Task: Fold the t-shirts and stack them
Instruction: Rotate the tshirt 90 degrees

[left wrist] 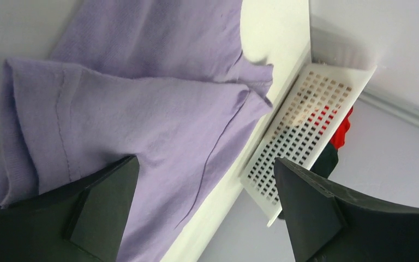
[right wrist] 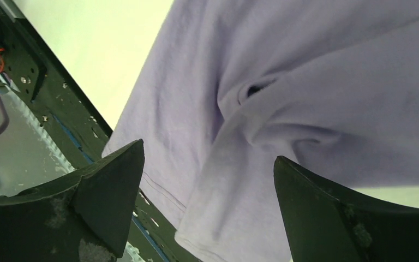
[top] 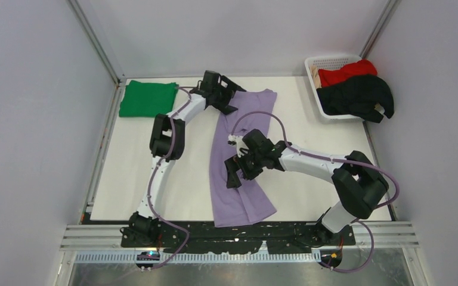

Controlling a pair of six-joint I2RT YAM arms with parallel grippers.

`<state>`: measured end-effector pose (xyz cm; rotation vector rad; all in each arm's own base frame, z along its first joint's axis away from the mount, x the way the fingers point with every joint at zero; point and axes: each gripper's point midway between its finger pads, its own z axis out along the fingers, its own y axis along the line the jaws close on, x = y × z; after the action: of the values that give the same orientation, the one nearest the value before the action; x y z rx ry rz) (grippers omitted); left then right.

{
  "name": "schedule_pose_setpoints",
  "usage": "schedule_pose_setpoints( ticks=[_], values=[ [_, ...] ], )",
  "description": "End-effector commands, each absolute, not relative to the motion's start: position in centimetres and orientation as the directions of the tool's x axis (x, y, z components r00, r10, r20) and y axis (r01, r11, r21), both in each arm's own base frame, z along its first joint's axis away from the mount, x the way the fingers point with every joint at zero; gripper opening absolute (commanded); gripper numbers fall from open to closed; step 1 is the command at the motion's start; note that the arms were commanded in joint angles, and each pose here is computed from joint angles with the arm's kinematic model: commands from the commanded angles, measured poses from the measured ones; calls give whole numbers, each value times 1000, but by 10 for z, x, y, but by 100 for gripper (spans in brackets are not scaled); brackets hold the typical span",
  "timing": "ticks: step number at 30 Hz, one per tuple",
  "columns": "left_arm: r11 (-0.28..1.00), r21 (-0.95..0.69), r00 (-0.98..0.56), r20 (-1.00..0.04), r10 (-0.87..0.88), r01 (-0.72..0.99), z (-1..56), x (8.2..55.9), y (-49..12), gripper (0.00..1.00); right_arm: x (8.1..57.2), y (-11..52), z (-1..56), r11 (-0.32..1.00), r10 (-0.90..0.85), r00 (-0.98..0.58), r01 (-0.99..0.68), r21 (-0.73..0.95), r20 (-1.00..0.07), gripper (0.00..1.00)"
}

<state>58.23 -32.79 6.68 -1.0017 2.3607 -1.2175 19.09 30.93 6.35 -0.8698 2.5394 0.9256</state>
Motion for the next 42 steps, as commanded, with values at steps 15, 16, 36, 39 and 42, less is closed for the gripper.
schedule_pose_setpoints(
  ticks=[15,16,36,39,42],
  values=[
    [345,-933,-712,-175,-680,-101,184,621,-328,99,300,239,107,854,-120,-805,-382,352,-582,95],
    [345,-938,-728,-224,-648,-18,212,613,-331,99,312,242,104,862,-125,-804,-378,337,-581,95],
    [744,-563,-627,-736,-255,359,290,339,-196,99,397,248,23,942,-57,-867,-211,263,-494,95],
    [757,-579,-683,-686,-252,303,253,314,-187,99,411,243,15,946,12,-879,-144,289,-477,96],
    [743,-609,-731,-635,-248,278,229,295,-188,99,426,242,6,948,62,-888,-91,306,-455,95]
  ],
)
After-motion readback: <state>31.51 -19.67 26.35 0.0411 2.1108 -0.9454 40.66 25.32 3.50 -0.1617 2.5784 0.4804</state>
